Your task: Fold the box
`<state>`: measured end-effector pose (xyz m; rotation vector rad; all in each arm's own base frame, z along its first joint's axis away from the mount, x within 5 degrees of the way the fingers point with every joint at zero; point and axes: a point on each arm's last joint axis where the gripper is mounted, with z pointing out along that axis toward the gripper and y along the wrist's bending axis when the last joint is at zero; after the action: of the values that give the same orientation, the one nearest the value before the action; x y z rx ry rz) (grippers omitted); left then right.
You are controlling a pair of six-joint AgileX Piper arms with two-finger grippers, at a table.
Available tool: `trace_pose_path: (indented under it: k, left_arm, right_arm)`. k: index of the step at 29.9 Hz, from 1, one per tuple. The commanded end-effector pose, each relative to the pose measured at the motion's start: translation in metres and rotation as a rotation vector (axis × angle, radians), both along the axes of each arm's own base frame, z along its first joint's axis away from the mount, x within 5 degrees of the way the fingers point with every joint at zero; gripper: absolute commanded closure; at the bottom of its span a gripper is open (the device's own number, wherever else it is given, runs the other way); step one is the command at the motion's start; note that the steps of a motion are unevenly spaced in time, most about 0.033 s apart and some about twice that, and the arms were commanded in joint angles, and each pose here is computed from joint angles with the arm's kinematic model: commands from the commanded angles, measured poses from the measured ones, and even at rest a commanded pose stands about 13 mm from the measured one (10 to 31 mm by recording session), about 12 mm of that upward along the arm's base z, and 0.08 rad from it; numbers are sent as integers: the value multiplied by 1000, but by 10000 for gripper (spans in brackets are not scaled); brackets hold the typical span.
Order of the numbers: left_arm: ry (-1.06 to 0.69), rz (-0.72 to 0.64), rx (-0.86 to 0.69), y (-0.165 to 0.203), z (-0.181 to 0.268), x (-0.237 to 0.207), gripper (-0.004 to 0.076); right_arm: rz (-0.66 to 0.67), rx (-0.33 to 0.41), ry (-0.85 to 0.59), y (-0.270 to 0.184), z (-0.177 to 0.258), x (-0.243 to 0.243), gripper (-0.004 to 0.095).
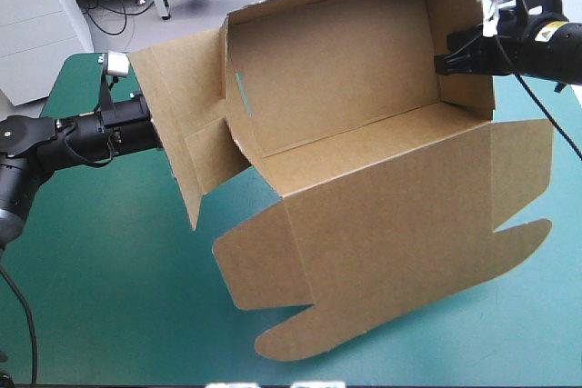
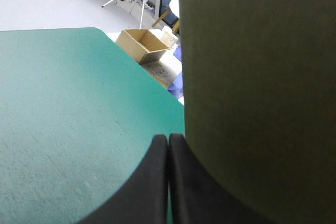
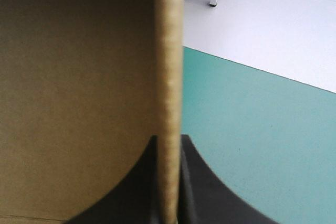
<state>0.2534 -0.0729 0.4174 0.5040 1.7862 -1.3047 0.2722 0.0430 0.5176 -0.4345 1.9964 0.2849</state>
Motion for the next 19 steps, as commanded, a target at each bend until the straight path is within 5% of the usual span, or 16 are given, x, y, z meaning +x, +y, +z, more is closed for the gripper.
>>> trace_pose_path:
  k: [1, 9, 19]
  left_arm:
    - [-45, -89, -78, -4, 22, -16, 714]
    - [-43, -90, -93, -4, 23, -16, 210]
    - [-45, -89, -116, -4, 25, -16, 180]
  right_arm:
    - [-20, 69, -126, 2, 21, -8, 929]
    - [6, 59, -101, 12, 13, 2, 929]
    - [42, 86, -84, 35, 4, 17, 929]
